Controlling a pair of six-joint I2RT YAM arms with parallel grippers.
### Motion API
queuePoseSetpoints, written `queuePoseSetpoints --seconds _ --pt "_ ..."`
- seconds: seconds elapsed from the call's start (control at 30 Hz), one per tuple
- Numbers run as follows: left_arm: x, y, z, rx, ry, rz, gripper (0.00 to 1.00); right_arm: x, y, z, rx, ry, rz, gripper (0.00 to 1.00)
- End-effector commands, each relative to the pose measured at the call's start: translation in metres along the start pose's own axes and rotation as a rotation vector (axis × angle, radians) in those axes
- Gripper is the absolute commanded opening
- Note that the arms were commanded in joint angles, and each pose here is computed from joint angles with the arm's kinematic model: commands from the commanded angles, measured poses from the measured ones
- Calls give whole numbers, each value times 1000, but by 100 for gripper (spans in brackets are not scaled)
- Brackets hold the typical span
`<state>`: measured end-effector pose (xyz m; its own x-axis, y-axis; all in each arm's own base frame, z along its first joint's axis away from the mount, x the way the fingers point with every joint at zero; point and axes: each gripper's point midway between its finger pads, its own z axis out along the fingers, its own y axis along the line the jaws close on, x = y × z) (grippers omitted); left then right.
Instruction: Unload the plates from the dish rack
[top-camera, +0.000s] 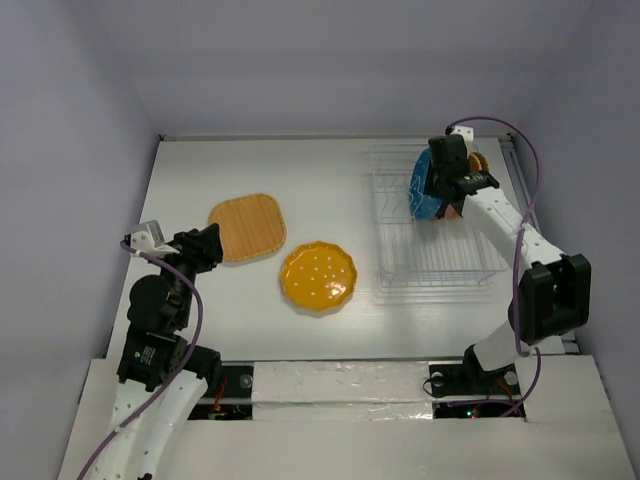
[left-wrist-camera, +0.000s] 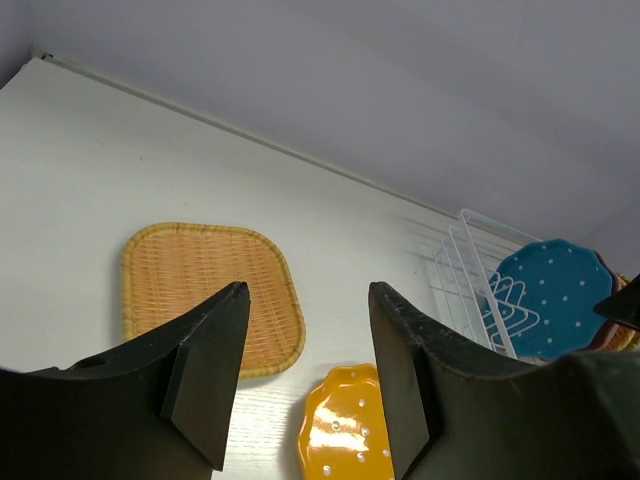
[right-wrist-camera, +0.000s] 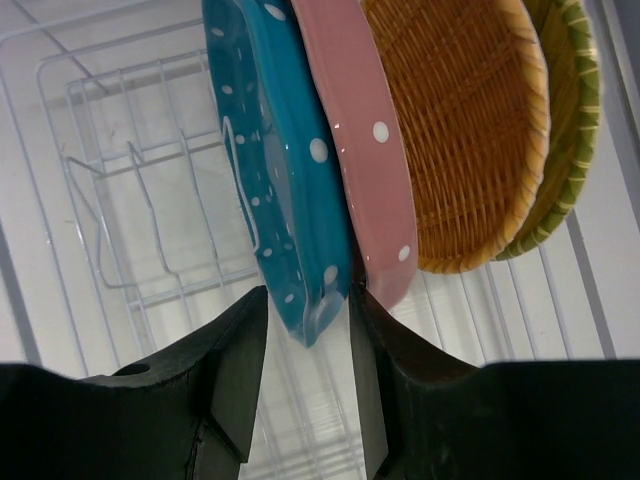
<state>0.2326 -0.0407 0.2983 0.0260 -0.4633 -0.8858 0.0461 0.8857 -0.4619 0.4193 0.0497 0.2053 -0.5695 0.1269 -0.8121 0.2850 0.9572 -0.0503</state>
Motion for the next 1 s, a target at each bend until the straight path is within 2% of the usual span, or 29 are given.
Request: queuePoseSetpoints --seconds 0.0,0.53,0.63,0.67,0.77,0.83,0.87,0.97 --pt "-7 -6 0 25 -28 -6 48 -6 2 13 -2 -18 34 44" --pt "-2 -4 4 17 -12 0 49 -3 1 56 77 -17 -13 46" --pt "-2 -4 4 16 -11 1 49 -8 -6 56 114 -34 -34 36" --pt "-3 -5 4 17 -14 0 49 -11 -8 54 117 -46 -34 27" --pt "-1 -4 5 15 -8 1 49 -26 -12 41 114 -91 -28 12" --pt "-1 -4 5 15 -8 1 49 -34 -12 34 101 -113 -22 9" --pt "-1 -4 5 15 -8 1 49 -43 -14 27 94 -140 -17 3" --pt "-1 -4 5 15 -8 1 49 -56 -9 11 77 -184 -11 0"
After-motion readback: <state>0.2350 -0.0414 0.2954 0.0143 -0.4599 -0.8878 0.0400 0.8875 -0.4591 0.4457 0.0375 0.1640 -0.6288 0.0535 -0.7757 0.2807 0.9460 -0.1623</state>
